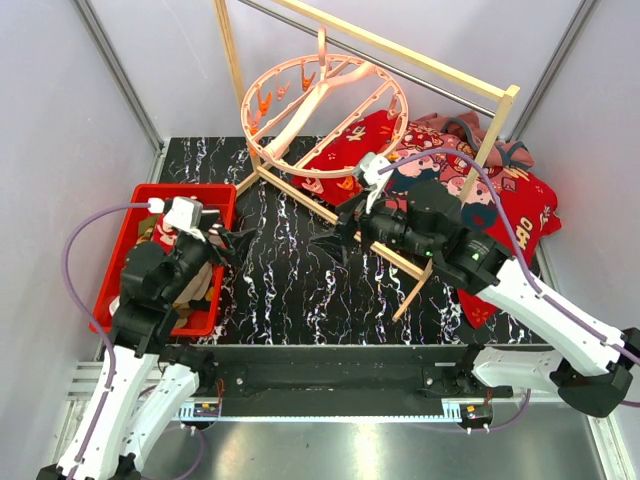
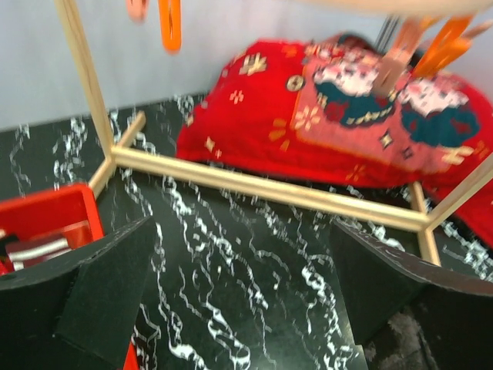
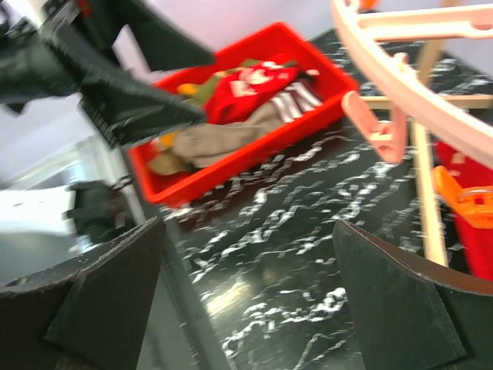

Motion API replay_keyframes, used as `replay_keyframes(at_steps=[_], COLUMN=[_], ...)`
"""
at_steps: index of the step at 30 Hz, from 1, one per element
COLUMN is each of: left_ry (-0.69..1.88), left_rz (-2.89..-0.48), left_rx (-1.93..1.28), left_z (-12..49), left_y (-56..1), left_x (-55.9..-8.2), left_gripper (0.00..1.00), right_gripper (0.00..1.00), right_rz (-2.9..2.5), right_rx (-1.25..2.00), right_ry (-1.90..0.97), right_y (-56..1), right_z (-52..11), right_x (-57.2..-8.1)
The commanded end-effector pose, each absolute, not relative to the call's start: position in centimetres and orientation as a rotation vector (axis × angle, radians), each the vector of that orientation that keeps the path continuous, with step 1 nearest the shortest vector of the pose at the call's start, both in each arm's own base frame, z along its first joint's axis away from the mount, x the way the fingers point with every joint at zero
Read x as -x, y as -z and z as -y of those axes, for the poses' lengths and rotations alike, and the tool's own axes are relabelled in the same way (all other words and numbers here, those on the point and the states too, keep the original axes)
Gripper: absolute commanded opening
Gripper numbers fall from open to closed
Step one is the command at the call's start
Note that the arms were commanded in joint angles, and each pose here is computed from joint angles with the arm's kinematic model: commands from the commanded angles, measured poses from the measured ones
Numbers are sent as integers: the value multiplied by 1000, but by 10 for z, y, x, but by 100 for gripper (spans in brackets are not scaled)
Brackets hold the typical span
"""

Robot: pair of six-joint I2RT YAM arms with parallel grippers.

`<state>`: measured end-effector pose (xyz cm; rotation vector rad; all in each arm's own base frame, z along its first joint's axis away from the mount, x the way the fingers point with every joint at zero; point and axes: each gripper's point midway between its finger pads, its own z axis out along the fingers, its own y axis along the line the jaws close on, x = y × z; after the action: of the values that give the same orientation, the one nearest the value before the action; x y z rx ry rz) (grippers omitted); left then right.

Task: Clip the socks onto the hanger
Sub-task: Open the clamp at the hanger.

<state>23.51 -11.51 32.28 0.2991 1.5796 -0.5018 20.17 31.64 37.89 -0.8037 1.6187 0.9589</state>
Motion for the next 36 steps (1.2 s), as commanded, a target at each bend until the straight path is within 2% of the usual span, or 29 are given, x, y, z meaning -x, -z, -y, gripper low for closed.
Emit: replay_keyframes(at_steps=[1,11,26,36], left_ry=[457,368,324,333], left_rz=[-1547,-1609,-1627,-1628], left_rx=[-295,-243,-209,-214], left_z=[112,96,90,91], left_y=[-322,-302,-298,-297], left_x=[-246,-250,-252,-252], left_gripper=[99,99,99,99], right_gripper=[100,99,88,86], right_rz=[-1543,-1453,-1435,-1346], right_rx=[654,529,354,263], right_ry=[-745,-617,-512,-475], right_y=[-399,-402,-382,-379], right_z=[-311,-330,-343,-347], right_x=[-234,-262,-288,-301])
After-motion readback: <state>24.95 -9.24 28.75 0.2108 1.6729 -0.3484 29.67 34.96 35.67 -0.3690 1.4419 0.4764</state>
